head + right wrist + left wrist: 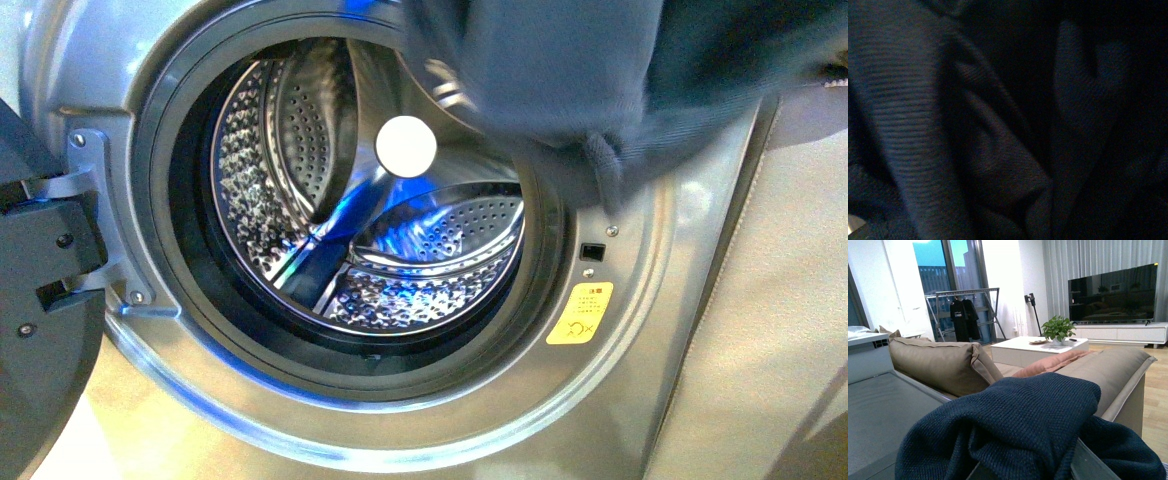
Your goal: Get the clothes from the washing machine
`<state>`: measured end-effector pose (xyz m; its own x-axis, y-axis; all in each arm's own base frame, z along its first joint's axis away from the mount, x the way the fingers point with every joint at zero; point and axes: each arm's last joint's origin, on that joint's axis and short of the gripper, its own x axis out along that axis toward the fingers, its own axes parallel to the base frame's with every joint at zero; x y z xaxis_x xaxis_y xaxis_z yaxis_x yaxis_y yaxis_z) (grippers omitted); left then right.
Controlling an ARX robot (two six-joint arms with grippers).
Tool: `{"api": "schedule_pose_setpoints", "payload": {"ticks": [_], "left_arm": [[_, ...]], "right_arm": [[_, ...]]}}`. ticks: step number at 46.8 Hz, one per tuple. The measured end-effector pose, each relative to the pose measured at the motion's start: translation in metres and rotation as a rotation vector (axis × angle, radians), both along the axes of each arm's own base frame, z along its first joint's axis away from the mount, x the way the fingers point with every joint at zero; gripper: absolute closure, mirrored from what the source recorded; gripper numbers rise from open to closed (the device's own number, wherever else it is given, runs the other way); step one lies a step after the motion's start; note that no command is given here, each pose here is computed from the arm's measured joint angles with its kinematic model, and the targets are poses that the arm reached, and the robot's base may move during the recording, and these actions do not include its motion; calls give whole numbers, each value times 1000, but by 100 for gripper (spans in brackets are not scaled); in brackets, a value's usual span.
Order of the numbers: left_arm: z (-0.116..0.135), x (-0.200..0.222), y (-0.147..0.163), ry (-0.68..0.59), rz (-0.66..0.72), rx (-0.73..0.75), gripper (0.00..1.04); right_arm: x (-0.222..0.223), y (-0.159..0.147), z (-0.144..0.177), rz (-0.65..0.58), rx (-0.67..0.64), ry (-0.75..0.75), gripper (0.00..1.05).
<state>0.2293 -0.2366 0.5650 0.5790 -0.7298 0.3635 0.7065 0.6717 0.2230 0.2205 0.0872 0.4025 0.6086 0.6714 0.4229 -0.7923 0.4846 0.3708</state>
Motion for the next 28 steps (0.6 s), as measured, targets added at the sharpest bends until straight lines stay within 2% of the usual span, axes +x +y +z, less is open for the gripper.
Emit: {"api": "schedule_pose_setpoints", "payload": {"ticks": [10,28], "left_arm": [[0,0,0,0,1,0,98],[0,1,1,1,8,-1,98]], "right_arm": [[22,-5,-3,-56,-10,21,8],[45,14,0,-94,-98,-9,8]]}}
